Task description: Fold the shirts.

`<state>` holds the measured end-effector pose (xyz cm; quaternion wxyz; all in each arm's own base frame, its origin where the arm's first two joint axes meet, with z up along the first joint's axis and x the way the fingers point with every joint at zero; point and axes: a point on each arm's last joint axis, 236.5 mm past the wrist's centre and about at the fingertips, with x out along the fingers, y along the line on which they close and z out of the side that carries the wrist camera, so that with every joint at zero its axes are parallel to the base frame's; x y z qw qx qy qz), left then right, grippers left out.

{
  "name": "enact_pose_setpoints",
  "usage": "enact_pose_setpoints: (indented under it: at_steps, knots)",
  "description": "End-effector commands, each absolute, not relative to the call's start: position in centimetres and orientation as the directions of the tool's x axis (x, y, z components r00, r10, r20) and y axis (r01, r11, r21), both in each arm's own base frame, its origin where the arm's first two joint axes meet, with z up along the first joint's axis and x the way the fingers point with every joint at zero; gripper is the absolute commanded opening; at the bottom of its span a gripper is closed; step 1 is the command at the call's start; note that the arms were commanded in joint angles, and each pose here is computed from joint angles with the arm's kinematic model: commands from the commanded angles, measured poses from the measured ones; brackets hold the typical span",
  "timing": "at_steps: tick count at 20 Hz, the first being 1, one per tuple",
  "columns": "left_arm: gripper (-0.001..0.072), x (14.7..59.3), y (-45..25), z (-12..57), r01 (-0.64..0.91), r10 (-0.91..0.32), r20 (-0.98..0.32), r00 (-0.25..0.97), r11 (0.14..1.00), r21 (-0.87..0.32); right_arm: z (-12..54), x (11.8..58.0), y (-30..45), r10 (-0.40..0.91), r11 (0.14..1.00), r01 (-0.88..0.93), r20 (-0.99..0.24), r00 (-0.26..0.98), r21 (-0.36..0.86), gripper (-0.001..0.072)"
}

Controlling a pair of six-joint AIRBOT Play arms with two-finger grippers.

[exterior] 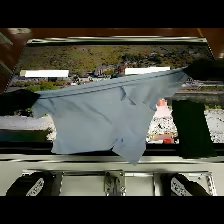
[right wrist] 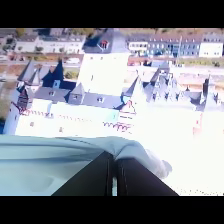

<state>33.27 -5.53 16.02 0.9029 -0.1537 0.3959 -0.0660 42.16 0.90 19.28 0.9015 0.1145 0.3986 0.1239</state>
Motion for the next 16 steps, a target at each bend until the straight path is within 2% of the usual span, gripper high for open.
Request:
enact_pose_setpoints:
  at_steps: [1,4,6,11,12,13,14,15,16]
  knots:
    - [0.0037,39.8,-3.8,8.2,-0.126,-0.177,-0.729,0.661,0.932,-0.34,10.9,49.7,1.3,0.353,0.894,-0.012,-0.689,0.633,0.448,0.0062]
    - [0.0037,44.8,-4.5,4.6,-0.176,-0.207,-0.728,0.654,0.894,-0.413,9.3,55.6,3.4,0.367,0.827,0.02,-0.567,0.737,0.562,0.0062]
    - [0.0038,45.9,-5.0,1.6,-0.211,-0.229,-0.763,0.604,0.878,-0.43,8.3,57.7,4.6,0.341,0.826,0.025,-0.534,0.774,0.564,0.0062]
    - [0.004,44.4,-6.0,-3.4,-0.275,-0.281,-0.841,0.463,0.856,-0.437,3.4,57.1,9.8,0.394,0.854,-0.025,-0.616,0.682,0.519,0.0074]
    - [0.0146,44.0,-5.6,-3.1,-0.283,-0.284,-0.846,0.451,0.854,-0.437,3.5,56.9,10.3,0.405,0.852,-0.034,-0.615,0.677,0.523,0.0103]
    - [0.0408,43.6,-5.0,-2.7,-0.294,-0.289,-0.855,0.431,0.85,-0.436,4.2,56.7,10.7,0.419,0.844,-0.043,-0.609,0.673,0.534,0.0305]
    - [0.0621,43.1,-4.2,-2.1,-0.311,-0.297,-0.865,0.405,0.845,-0.436,5.1,56.2,10.7,0.429,0.842,-0.053,-0.605,0.671,0.538,0.062]
    - [0.0654,42.4,-2.8,-1.2,-0.321,-0.306,-0.876,0.373,0.843,-0.431,6.3,55.7,10.3,0.433,0.847,-0.075,-0.602,0.671,0.526,0.0666]
    - [0.0651,41.6,-1.5,-0.1,-0.303,-0.314,-0.885,0.345,0.854,-0.422,7.8,54.8,9.4,0.431,0.862,-0.107,-0.604,0.67,0.495,0.0665]
